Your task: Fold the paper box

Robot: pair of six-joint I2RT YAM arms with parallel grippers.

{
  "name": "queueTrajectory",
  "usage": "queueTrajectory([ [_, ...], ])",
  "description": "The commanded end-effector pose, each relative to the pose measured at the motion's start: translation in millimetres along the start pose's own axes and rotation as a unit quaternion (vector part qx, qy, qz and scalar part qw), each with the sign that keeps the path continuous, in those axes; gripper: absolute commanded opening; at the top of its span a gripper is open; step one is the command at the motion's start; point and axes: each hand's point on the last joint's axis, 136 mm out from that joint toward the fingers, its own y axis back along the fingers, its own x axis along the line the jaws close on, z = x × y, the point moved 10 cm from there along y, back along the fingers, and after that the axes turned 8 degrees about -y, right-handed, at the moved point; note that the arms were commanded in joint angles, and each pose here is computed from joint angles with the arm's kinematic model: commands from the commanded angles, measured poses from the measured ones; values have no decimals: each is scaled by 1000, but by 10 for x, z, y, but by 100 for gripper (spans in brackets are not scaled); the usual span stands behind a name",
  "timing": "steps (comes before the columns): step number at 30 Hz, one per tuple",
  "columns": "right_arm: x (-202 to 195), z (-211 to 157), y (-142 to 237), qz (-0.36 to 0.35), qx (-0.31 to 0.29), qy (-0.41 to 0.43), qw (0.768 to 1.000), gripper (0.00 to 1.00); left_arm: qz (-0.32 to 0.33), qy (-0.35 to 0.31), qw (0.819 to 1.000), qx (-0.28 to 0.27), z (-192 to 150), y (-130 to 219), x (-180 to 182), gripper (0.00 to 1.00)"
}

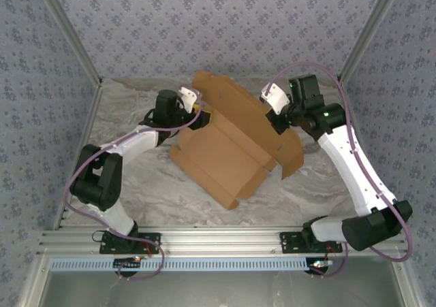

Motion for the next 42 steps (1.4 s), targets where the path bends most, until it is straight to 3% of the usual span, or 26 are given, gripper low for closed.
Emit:
queueTrajectory([
  [1, -10, 95, 152, 3, -28, -10, 1000, 0, -8, -20, 1000, 7, 50, -108, -29, 60],
  [12, -61, 98, 113, -11, -32, -30, 999, 0, -97, -17, 995, -9, 86, -187, -316, 38],
  [25, -59, 37, 34, -1, -31, -32, 999, 0, -127, -21, 992, 10, 6, -326, -462, 43],
  [32, -61, -48, 13, -11, -10, -10, 1000, 0, -118, -50, 992, -20, 206, 99, -489, 46],
  [36, -5, -41, -4, 11, -15, 2, 1000, 0, -91, -58, 992, -58, 382, 406, -355, 50],
  [42, 56, -22, -15, 26, -19, 13, 999, 0, -88, -63, 989, -99, 708, 580, -129, 54],
])
